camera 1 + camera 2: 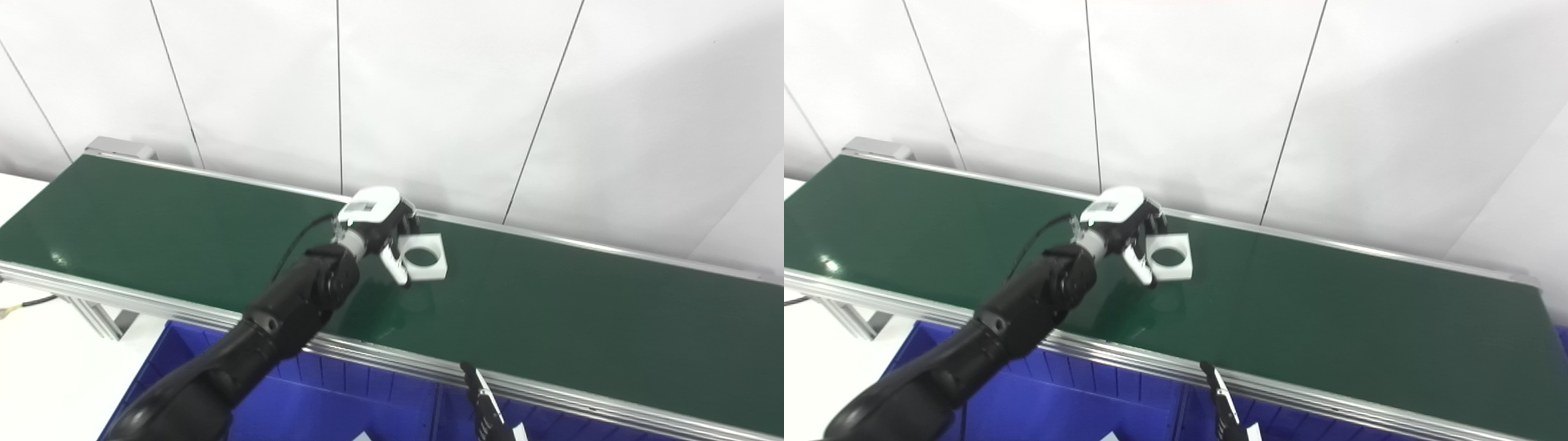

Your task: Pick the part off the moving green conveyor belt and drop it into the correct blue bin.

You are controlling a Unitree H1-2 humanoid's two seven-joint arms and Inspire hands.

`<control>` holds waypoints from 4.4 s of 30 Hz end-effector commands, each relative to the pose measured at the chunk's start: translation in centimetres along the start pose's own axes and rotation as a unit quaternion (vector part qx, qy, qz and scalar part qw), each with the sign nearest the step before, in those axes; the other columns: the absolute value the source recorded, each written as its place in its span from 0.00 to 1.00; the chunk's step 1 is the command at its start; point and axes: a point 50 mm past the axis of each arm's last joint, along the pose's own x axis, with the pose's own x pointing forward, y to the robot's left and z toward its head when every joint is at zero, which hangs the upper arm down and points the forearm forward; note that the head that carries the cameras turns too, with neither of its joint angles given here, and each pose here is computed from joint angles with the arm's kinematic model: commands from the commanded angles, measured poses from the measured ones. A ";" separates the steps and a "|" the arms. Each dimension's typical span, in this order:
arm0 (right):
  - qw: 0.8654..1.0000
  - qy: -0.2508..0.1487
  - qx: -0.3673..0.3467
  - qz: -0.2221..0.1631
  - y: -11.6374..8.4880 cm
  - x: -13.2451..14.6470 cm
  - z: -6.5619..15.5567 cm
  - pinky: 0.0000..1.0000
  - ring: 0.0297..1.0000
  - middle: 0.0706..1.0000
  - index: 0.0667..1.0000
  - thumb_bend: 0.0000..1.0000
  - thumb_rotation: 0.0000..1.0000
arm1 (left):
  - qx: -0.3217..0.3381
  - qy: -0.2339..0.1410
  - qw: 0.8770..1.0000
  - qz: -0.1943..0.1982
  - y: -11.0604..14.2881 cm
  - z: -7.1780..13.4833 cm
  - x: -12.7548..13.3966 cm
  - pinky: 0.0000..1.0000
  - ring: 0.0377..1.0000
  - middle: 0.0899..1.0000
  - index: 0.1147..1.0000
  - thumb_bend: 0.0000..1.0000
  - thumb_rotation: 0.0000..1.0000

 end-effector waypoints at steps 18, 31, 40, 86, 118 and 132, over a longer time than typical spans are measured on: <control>0.997 -0.077 0.002 -0.018 -3.6 1.4 3.1 0.94 0.96 0.95 0.95 0.99 0.98 | 0.041 -0.044 0.997 0.048 8.2 0.1 -10.2 0.26 0.31 0.35 0.46 0.52 0.00; 0.996 -0.090 0.014 -0.017 -6.6 2.1 4.7 0.92 0.93 0.94 0.94 0.97 0.96 | 0.030 -0.020 0.998 0.042 10.1 0.8 -16.9 0.30 0.34 0.36 0.45 0.52 0.00; 0.996 -0.084 0.008 -0.020 -8.2 2.1 4.8 0.92 0.94 0.94 0.95 0.98 0.97 | 0.054 0.011 0.998 0.031 10.2 -0.1 -20.4 0.32 0.37 0.39 0.45 0.52 0.00; 0.997 -0.076 0.018 -0.022 -8.3 2.0 4.3 0.93 0.95 0.95 0.95 1.00 0.95 | 0.061 0.147 0.986 -0.042 0.9 -8.0 -26.1 0.23 0.28 0.34 0.45 0.52 0.00; 0.996 -0.086 0.012 -0.015 -7.5 1.9 4.1 0.92 0.94 0.95 0.94 0.96 0.93 | 0.120 0.155 0.972 -0.128 -1.7 -7.5 -25.8 0.67 0.68 0.69 0.67 1.00 0.35; 0.996 -0.085 0.014 -0.016 -7.5 2.0 4.0 0.91 0.94 0.95 0.94 0.97 0.93 | 0.127 0.138 0.975 -0.117 -0.6 -6.5 -25.5 0.66 0.68 0.67 0.66 1.00 0.36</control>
